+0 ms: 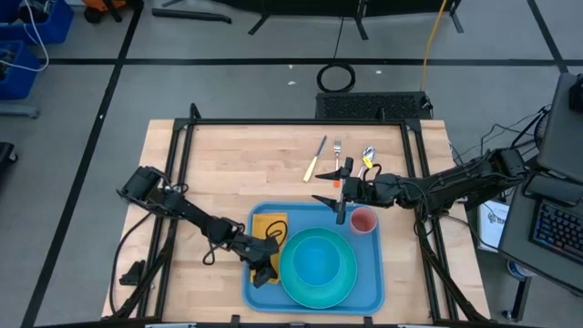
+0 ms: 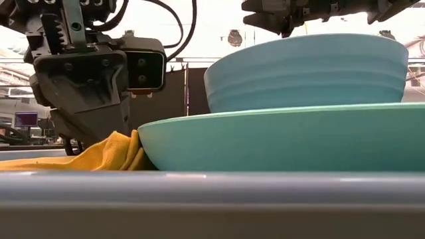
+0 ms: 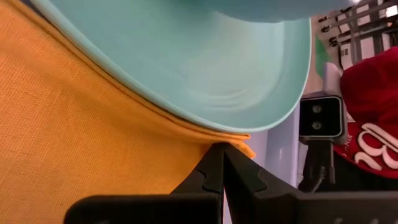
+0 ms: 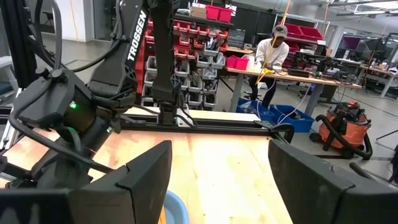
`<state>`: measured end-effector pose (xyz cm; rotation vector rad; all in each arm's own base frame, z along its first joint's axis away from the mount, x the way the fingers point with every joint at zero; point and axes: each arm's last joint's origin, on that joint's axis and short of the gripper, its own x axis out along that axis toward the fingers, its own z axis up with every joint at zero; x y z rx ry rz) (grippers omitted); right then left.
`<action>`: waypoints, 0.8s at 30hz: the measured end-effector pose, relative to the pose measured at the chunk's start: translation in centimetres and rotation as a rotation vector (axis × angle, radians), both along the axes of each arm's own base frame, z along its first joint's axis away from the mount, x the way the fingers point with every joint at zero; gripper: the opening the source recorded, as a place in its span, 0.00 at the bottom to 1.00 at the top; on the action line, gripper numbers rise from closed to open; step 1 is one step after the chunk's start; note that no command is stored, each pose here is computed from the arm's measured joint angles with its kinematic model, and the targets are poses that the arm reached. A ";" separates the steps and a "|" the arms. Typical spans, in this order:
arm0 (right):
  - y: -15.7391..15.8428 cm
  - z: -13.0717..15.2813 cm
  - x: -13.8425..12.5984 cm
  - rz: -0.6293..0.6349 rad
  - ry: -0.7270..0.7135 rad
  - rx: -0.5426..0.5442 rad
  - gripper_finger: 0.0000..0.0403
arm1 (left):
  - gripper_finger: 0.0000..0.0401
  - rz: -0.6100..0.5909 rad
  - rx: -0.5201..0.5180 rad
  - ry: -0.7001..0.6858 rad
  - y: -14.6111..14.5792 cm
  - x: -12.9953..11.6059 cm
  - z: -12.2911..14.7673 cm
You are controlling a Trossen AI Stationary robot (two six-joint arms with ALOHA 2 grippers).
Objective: Set up tray
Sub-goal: Put the orange napkin to the left of the green plate on the blue serving tray
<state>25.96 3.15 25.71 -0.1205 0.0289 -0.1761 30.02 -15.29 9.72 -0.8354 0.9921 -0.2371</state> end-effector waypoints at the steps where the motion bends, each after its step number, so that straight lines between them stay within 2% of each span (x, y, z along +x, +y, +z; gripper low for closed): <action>1: 0.0 0.0 0.0 0.000 0.000 0.000 0.64 | 0.00 -0.001 0.000 0.005 0.0 0.0 0.0; 8: 0.0 0.0 0.0 0.000 0.001 0.000 0.64 | 0.00 -0.006 0.032 -0.055 0.1 -0.2 1.3; 24: 0.0 0.0 0.0 0.000 0.002 0.014 0.64 | 0.01 -0.026 0.007 -0.050 0.3 0.1 1.5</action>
